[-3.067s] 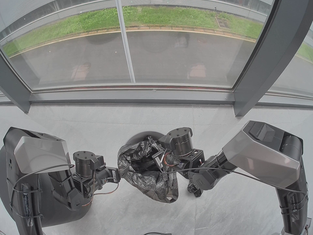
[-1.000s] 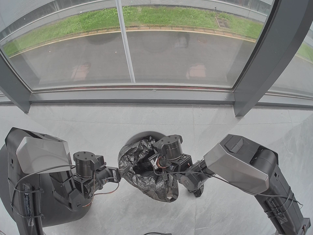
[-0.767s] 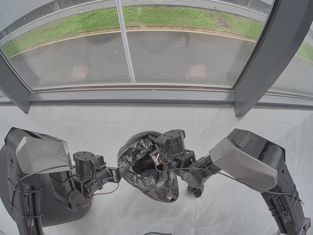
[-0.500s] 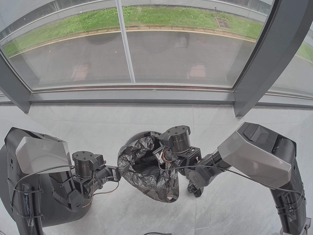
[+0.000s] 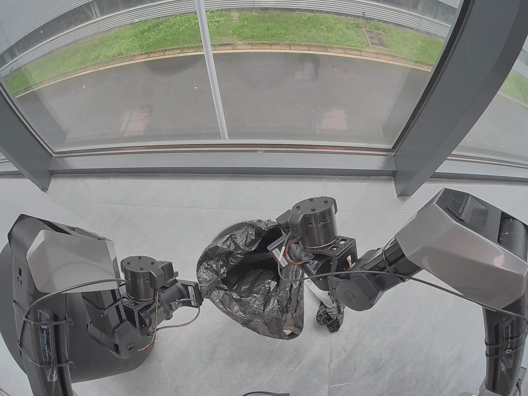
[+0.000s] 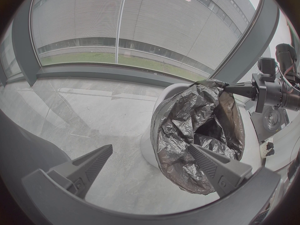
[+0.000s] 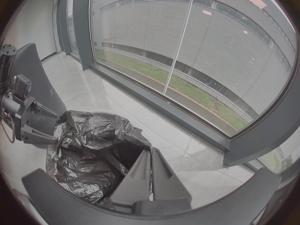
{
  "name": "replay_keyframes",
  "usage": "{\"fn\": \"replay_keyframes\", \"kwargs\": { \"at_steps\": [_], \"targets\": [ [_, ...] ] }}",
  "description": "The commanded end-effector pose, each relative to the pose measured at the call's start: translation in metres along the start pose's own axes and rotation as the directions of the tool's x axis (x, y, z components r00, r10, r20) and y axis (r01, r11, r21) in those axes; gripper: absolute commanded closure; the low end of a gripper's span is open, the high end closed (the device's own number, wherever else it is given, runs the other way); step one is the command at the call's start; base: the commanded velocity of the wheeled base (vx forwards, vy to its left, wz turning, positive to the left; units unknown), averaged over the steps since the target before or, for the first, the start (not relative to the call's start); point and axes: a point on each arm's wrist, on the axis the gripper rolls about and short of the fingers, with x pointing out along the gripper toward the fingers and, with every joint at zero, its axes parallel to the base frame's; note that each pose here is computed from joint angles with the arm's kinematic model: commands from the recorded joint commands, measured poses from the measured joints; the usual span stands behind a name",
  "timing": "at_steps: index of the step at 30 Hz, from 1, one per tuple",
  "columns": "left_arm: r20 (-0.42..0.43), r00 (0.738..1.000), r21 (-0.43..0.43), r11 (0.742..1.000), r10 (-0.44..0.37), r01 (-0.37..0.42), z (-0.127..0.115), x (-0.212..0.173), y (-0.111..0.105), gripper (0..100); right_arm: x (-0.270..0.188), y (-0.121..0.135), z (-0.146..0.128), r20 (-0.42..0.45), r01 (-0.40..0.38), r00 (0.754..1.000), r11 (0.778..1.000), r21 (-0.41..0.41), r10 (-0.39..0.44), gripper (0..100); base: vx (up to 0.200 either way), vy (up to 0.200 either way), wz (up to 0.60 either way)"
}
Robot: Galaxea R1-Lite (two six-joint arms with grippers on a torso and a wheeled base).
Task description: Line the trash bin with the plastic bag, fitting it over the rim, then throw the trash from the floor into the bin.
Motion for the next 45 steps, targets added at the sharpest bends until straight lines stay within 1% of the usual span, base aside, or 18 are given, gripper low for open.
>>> {"fn": "replay_keyframes", "kwargs": {
  "at_steps": [1, 6, 9, 18, 22, 25, 27, 34, 37, 40, 45],
  "targets": [
    [0.002, 1.000, -0.001, 1.000, 0.000, 0.000, 0.000, 0.000, 0.000, 0, -0.012, -0.007, 0.007, 0.010, 0.003, 1.000, 1.000, -0.001, -0.003, 100, 0.000, 0.000, 0.00],
    [0.002, 1.000, -0.003, 1.000, 0.001, -0.001, 0.000, 0.000, 0.000, 0, -0.019, -0.012, 0.012, 0.017, 0.010, 1.000, 1.000, -0.002, -0.010, 100, 0.000, 0.000, 0.00],
    [0.006, 1.000, -0.003, 1.000, 0.000, 0.000, 0.001, 0.000, 0.000, 0, -0.023, -0.014, 0.012, 0.003, 0.044, 0.999, 0.999, -0.011, -0.044, 100, 0.000, 0.000, 0.00],
    [0.004, 1.000, -0.014, 1.000, 0.002, -0.002, 0.001, -0.001, 0.001, 0, -0.038, -0.017, 0.017, 0.007, 0.041, 0.999, 0.999, -0.026, -0.041, 100, 0.000, 0.000, 0.00],
    [0.004, 1.000, -0.017, 1.000, 0.002, -0.002, 0.001, -0.001, 0.001, 0, -0.044, -0.021, 0.026, 0.032, 0.048, 0.998, 0.999, -0.025, -0.048, 100, 0.000, 0.000, 0.00],
    [0.004, 1.000, -0.017, 1.000, 0.002, -0.002, 0.001, -0.001, 0.001, 0, -0.044, -0.021, 0.023, 0.013, 0.045, 0.999, 0.998, -0.038, -0.045, 100, 0.000, 0.000, 0.00],
    [0.005, 1.000, -0.017, 1.000, 0.002, -0.002, 0.001, -0.001, 0.001, 0, -0.043, -0.022, 0.018, -0.015, 0.053, 0.998, 0.998, -0.046, -0.053, 100, 0.000, 0.000, 0.00],
    [0.005, 1.000, -0.018, 1.000, 0.003, -0.003, 0.001, -0.001, 0.001, 0, -0.040, -0.022, 0.013, -0.033, 0.058, 0.998, 0.997, -0.054, -0.060, 100, 0.000, 0.000, 0.00],
    [0.005, 1.000, -0.018, 1.000, 0.003, -0.003, 0.001, -0.001, 0.001, 0, -0.033, -0.021, 0.005, -0.053, 0.057, 0.997, 0.997, -0.061, -0.060, 100, 0.000, 0.000, 0.00],
    [0.004, 1.000, -0.018, 1.000, 0.004, -0.004, 0.001, -0.001, 0.001, 0, -0.021, -0.017, -0.009, -0.082, 0.053, 0.995, 0.996, -0.065, -0.058, 100, 0.000, 0.000, 0.00],
    [0.005, 1.000, -0.018, 1.000, 0.003, -0.003, 0.001, -0.001, 0.001, 0, -0.006, -0.019, -0.018, -0.097, 0.064, 0.993, 0.996, -0.059, -0.070, 100, 0.000, 0.000, 0.00]
  ]
}}
